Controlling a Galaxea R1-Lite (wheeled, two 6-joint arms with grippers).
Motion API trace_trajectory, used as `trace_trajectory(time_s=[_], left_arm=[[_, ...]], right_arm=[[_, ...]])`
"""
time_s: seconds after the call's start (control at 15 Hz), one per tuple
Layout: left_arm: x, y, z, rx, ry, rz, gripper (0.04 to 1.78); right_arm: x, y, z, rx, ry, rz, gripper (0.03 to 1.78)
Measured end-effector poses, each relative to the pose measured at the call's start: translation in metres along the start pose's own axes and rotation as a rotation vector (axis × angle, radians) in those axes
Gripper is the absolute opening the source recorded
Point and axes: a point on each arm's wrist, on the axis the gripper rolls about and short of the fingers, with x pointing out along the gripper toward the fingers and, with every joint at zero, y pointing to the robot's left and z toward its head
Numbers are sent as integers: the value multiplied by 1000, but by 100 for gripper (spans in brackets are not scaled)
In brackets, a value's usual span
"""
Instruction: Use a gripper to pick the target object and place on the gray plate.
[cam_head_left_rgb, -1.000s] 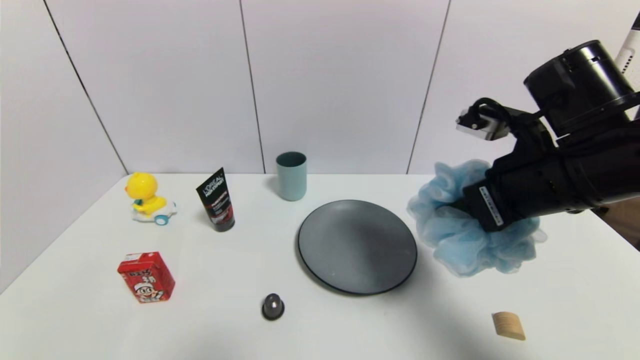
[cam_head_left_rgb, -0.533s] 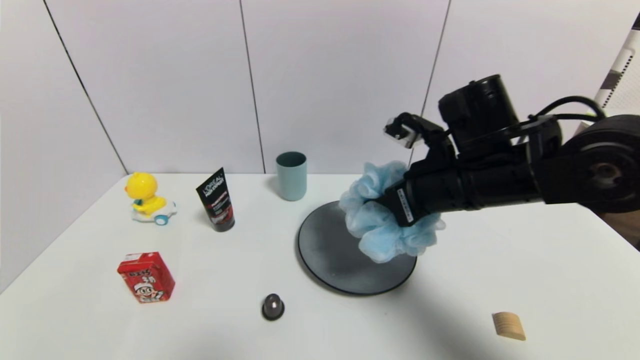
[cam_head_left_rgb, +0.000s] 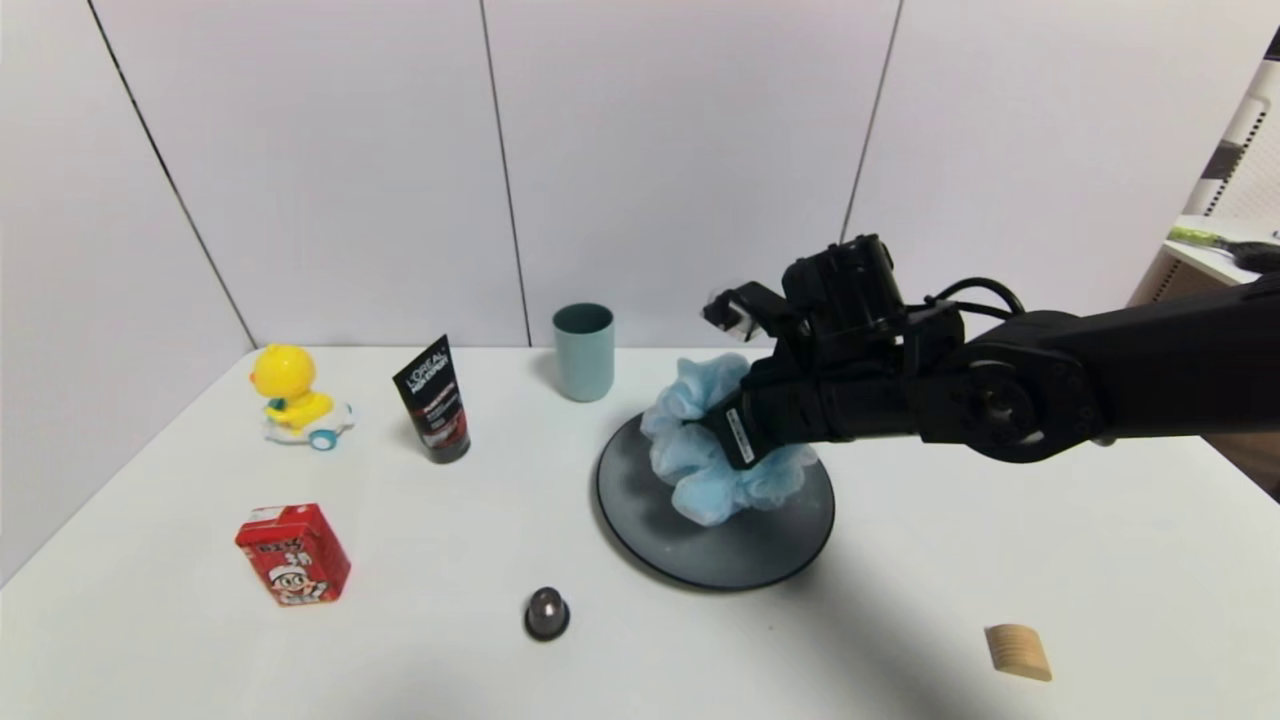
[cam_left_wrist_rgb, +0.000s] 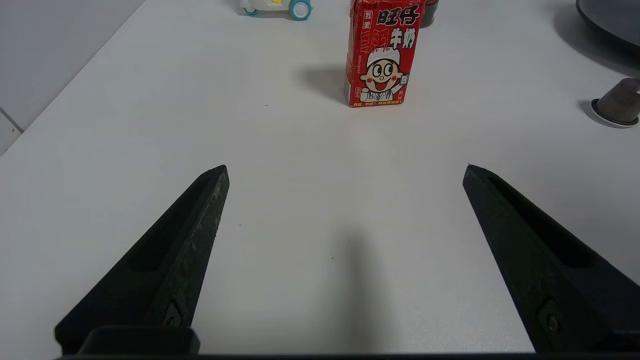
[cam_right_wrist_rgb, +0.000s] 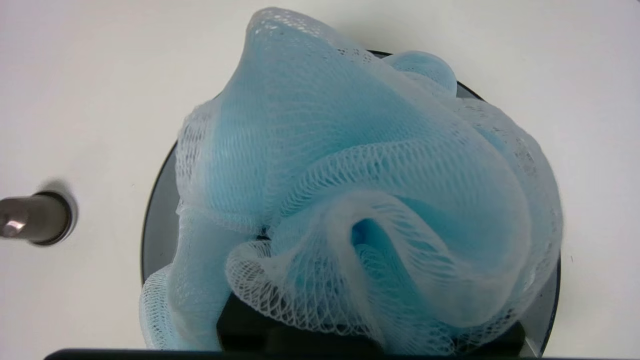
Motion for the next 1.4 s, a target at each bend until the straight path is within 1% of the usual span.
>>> trace_trajectory(time_s=[0.07, 0.2, 0.33, 0.53, 0.73, 1.0, 1.2, 1.33, 1.4], left_arm=[[0, 0, 0, 0, 0, 0, 169], [0, 0, 0, 0, 0, 1, 169], [0, 0, 0, 0, 0, 1, 169], [0, 0, 0, 0, 0, 0, 169], [0, 0, 0, 0, 0, 1, 169], [0, 0, 0, 0, 0, 1, 169], [0, 0, 0, 0, 0, 1, 169], [0, 0, 0, 0, 0, 1, 169], [0, 0, 0, 0, 0, 1, 169]], right_arm=[[1, -1, -1, 8, 7, -3, 76], [0, -1, 0, 12, 3, -4, 98], [-6, -4, 3, 17, -13, -14, 114], [-25, -6, 9, 18, -48, -23, 133], [-54, -6, 12, 22, -87, -33, 145], [-119, 1, 11, 28, -183, -28, 155], [-187, 3, 1, 24, -303, -63, 160], [-232, 12, -22, 23, -372, -93, 163], [-247, 18, -42, 30, -383, -110, 164]])
